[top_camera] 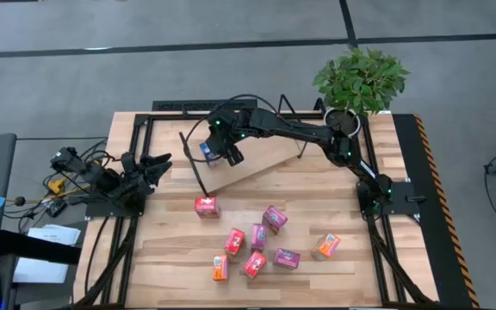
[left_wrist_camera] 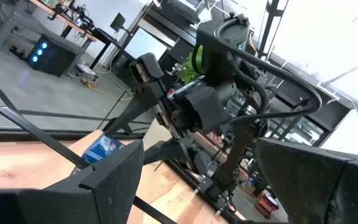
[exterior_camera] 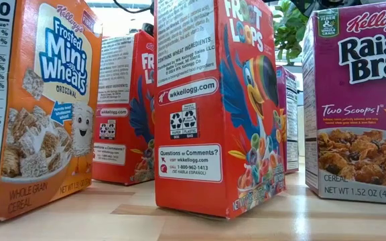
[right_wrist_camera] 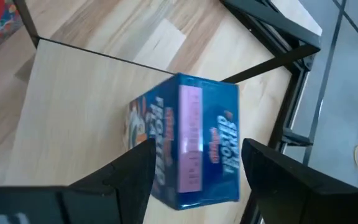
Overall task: Stack cereal on shelf
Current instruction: Put the blue cereal box on the shelf, then put the right orange cereal box on the shelf
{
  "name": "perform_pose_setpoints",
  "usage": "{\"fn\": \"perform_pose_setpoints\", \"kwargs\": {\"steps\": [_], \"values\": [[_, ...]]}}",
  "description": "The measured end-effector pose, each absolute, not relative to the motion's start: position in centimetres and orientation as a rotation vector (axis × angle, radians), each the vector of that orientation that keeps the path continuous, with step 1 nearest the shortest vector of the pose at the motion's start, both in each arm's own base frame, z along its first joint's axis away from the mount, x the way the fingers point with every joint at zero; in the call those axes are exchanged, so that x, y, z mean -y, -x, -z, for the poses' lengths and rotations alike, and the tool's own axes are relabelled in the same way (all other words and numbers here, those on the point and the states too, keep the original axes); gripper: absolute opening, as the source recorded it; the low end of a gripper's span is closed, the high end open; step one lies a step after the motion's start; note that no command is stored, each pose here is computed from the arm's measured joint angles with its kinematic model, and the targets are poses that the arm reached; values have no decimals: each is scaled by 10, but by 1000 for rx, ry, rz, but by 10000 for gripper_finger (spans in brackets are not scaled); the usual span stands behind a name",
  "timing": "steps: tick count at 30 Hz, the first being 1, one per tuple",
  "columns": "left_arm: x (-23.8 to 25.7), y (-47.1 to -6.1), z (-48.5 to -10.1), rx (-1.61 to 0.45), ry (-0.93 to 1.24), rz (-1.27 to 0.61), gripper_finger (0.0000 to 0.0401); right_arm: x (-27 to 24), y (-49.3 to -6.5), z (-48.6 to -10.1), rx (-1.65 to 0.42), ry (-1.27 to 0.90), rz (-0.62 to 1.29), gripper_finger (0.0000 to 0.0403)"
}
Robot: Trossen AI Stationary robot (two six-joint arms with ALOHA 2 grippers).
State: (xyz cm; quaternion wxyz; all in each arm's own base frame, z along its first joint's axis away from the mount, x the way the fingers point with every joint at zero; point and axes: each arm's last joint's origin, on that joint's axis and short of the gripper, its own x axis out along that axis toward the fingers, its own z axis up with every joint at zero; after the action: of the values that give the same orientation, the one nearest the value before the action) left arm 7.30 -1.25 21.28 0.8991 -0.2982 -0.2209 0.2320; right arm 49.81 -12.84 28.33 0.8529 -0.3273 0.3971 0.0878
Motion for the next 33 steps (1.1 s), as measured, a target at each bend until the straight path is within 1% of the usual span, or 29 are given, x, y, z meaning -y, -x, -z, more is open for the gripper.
{"fn": "perform_pose_setpoints", "kwargs": {"steps": [5,7,9,11,13,17,20,24,25,26,29,31,33], "values": [[12,-73,-213,457,618,-481,300,128,-499,-284,-836,692,-163,264],[13,-73,-213,458,619,-480,300,126,-497,-288,-856,712,-124,265],[13,-73,-213,458,619,-480,300,121,-492,-301,-876,746,-62,265],[13,-73,-213,458,620,-480,300,113,-480,-324,-880,741,12,265],[13,-73,-213,458,619,-480,300,103,-469,-348,-842,655,99,265],[13,-73,-213,461,634,-475,300,82,-438,-384,-817,303,304,265],[13,-73,-213,467,652,-453,300,61,-409,-398,-899,83,351,265],[14,-74,-213,472,669,-418,300,23,-366,-401,-1154,-63,395,265],[14,-74,-213,472,670,-411,300,13,-362,-401,-1174,-83,400,265],[14,-74,-213,475,676,-402,300,1,-362,-401,-1153,-105,382,265],[14,-74,-213,476,677,-392,300,-38,-338,-410,-1131,-182,269,265],[14,-74,-213,475,676,-388,300,-59,-319,-411,-1161,-225,298,265],[15,-74,-213,477,686,-384,300,-77,-308,-401,-1164,-311,358,265]]}}
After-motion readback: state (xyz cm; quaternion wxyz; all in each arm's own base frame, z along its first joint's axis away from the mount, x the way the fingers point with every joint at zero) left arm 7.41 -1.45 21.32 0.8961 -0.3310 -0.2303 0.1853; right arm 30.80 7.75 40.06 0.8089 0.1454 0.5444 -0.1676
